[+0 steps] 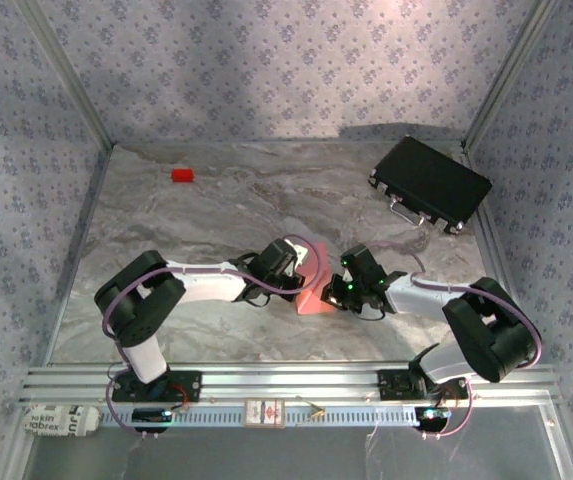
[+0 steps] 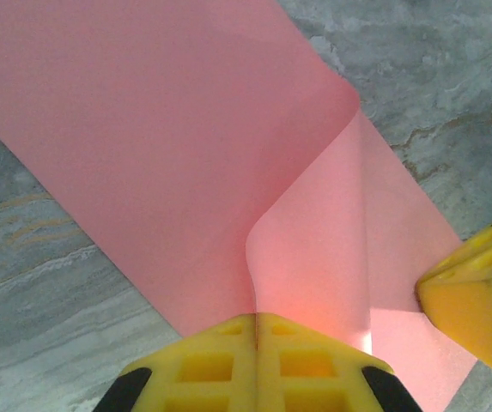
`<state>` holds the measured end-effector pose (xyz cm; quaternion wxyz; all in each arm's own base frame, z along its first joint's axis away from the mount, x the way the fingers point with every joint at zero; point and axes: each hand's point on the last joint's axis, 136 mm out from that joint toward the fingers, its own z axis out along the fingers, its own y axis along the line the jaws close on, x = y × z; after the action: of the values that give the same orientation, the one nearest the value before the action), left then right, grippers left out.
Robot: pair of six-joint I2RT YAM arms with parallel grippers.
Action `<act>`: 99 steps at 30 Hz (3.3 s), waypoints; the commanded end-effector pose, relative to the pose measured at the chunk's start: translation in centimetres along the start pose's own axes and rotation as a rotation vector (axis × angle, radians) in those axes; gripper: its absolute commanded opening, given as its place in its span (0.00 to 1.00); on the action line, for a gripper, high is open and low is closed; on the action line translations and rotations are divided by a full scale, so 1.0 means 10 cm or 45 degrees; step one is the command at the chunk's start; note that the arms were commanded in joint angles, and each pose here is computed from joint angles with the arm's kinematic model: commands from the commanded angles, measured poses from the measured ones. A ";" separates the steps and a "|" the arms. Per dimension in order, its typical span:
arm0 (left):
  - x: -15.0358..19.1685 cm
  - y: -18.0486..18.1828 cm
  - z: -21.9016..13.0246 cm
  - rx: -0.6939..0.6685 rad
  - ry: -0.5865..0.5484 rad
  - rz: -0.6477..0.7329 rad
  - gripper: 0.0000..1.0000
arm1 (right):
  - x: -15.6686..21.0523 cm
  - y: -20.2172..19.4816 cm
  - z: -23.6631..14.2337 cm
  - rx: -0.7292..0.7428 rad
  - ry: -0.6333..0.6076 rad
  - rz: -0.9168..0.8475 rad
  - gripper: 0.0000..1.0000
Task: Fold a paper plane with a square sheet of paper (pick it up from the middle)
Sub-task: Fold the triangle a second time at the center of the table.
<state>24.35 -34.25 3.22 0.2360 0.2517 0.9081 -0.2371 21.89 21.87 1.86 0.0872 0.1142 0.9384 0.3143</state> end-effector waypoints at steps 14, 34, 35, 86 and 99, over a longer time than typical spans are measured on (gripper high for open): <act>-0.12 -0.11 0.06 0.065 -0.003 0.046 0.05 | 0.03 -0.19 -0.02 0.086 0.011 0.007 0.07; -0.03 -0.02 0.14 0.015 0.041 0.045 0.05 | 0.03 -0.18 -0.02 0.082 0.013 0.008 0.07; -0.01 -0.02 0.15 0.015 0.049 0.043 0.05 | 0.03 -0.19 -0.02 0.082 0.013 0.009 0.08; 0.05 -0.18 -0.01 -0.022 0.032 -0.088 0.02 | 0.10 -0.27 -0.02 0.145 0.024 -0.004 0.09; -0.02 -0.13 -0.06 -0.058 -0.010 -0.070 0.02 | 0.10 -0.28 -0.02 0.144 0.027 -0.004 0.09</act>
<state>23.09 -35.04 2.48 0.2144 0.2183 0.9244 -0.2276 21.36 21.18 1.75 0.0893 0.1106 0.9440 0.2979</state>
